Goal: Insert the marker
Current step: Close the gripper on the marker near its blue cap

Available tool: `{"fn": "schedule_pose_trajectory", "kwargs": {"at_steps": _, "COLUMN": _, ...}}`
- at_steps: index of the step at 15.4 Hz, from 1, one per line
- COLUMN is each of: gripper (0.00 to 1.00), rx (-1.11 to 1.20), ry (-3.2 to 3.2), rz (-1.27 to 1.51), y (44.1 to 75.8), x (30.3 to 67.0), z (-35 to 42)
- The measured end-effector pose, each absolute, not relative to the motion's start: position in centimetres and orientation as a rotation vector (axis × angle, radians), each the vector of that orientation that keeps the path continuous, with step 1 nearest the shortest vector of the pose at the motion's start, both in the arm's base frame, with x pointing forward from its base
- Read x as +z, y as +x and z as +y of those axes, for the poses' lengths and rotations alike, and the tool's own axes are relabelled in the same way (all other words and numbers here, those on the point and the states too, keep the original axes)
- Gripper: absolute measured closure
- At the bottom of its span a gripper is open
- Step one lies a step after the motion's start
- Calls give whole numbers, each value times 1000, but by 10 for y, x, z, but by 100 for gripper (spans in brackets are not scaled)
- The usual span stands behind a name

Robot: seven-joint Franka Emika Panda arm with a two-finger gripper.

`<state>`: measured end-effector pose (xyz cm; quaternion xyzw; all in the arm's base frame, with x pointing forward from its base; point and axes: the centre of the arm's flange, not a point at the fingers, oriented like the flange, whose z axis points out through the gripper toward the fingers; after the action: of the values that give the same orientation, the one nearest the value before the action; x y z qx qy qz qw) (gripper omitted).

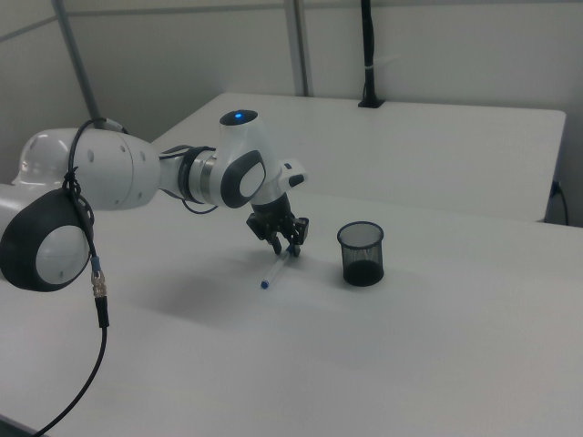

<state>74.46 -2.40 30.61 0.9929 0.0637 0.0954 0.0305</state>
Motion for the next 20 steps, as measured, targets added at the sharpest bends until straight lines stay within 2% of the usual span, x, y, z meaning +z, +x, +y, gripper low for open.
{"fn": "schedule_pose_trajectory", "kwargs": {"at_steps": 2, "gripper": 56, "rx": 309, "ry": 3058, "rz": 196, "y": 746, "x": 308, "z": -24}}
{"fn": "schedule_pose_trajectory", "kwargs": {"at_steps": 3, "gripper": 62, "rx": 315, "ry": 3057, "rz": 196, "y": 746, "x": 309, "z": -24}}
{"fn": "schedule_pose_trajectory", "kwargs": {"at_steps": 4, "gripper": 62, "rx": 321, "ry": 3056, "rz": 196, "y": 747, "x": 310, "z": -24}}
{"fn": "schedule_pose_trajectory", "kwargs": {"at_steps": 5, "gripper": 68, "rx": 326, "ry": 3055, "rz": 193, "y": 747, "x": 310, "z": -25}}
{"fn": "schedule_pose_trajectory", "kwargs": {"at_steps": 10, "gripper": 75, "rx": 336, "ry": 3054, "rz": 184, "y": 748, "x": 313, "z": -25}}
{"fn": "schedule_pose_trajectory", "kwargs": {"at_steps": 17, "gripper": 70, "rx": 328, "ry": 3048, "rz": 187, "y": 748, "x": 310, "z": -25}}
{"fn": "schedule_pose_trajectory", "kwargs": {"at_steps": 18, "gripper": 65, "rx": 326, "ry": 3046, "rz": 188, "y": 748, "x": 309, "z": -25}}
{"fn": "schedule_pose_trajectory", "kwargs": {"at_steps": 20, "gripper": 64, "rx": 322, "ry": 3043, "rz": 190, "y": 748, "x": 307, "z": -26}}
